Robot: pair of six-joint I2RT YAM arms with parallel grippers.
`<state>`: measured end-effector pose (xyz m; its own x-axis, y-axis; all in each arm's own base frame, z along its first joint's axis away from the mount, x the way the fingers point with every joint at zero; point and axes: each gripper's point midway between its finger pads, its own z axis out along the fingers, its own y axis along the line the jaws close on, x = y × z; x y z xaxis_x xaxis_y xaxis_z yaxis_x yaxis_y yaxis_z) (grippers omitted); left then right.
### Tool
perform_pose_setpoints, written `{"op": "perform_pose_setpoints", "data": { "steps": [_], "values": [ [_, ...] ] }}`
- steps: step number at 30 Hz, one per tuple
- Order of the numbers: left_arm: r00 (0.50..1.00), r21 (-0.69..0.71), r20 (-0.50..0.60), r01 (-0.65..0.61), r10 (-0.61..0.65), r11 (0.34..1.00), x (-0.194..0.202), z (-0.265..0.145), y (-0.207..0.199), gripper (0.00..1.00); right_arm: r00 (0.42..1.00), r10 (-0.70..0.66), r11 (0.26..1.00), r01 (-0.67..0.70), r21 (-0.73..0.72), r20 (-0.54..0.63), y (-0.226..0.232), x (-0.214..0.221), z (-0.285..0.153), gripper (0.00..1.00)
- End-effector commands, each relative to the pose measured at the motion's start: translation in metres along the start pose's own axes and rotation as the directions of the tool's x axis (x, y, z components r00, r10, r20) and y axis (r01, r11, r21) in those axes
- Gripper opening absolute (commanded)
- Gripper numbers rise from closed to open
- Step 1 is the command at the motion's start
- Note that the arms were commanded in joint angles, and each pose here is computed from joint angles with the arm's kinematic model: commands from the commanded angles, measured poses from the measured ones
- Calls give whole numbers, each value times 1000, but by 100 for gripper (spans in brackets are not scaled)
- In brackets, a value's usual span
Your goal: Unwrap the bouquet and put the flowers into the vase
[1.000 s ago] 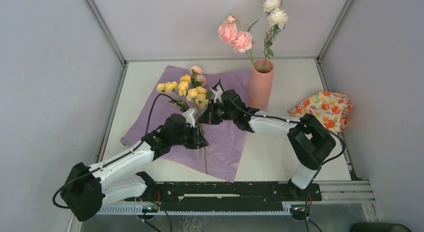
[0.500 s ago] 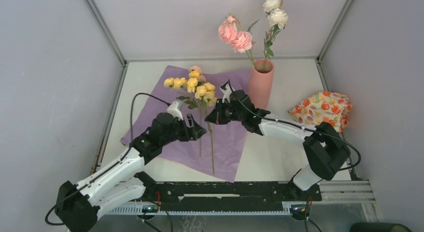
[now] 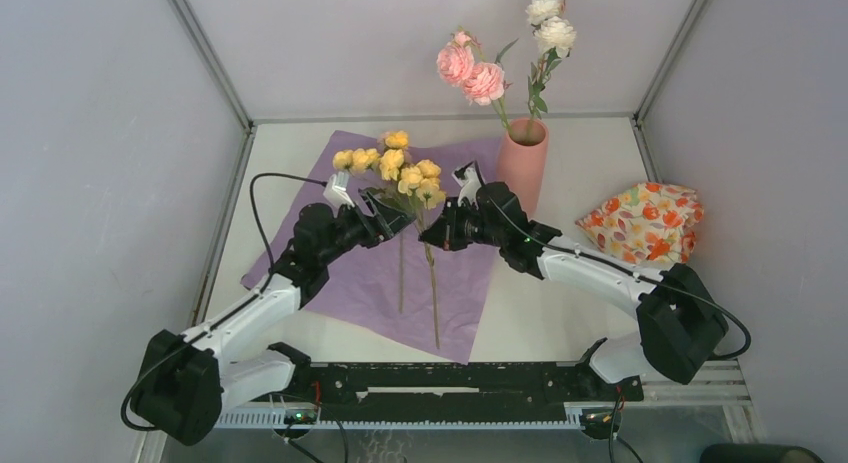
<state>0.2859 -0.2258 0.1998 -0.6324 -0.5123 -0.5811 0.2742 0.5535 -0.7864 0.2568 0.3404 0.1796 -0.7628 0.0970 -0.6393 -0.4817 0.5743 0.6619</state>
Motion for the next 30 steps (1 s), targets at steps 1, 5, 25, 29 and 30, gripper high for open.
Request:
{"op": "perform_pose_setpoints", "data": {
  "steps": [1, 5, 25, 29, 30],
  "values": [
    [999, 158, 42, -5, -1, 987, -20, 6, -37, 81, 998, -53, 997, 55, -54, 39, 18, -9, -9, 0],
    [999, 151, 44, -15, 8, 988, -22, 12, -36, 81, 997, -69, 994, 71, -78, 25, 26, -3, -9, 0],
    [997, 162, 31, -81, 77, 984, -52, 52, -57, 16, 994, -112, 992, 113, -50, 20, 32, 5, -16, 0],
    [993, 185, 61, -113, 104, 976, -66, 48, -74, 9, 990, -129, 991, 130, -14, 51, 31, -2, -26, 1],
    [991, 197, 74, -124, 111, 973, -71, 46, -81, 8, 989, -136, 991, 136, -3, 64, 31, -5, -29, 3]
  ]
}}
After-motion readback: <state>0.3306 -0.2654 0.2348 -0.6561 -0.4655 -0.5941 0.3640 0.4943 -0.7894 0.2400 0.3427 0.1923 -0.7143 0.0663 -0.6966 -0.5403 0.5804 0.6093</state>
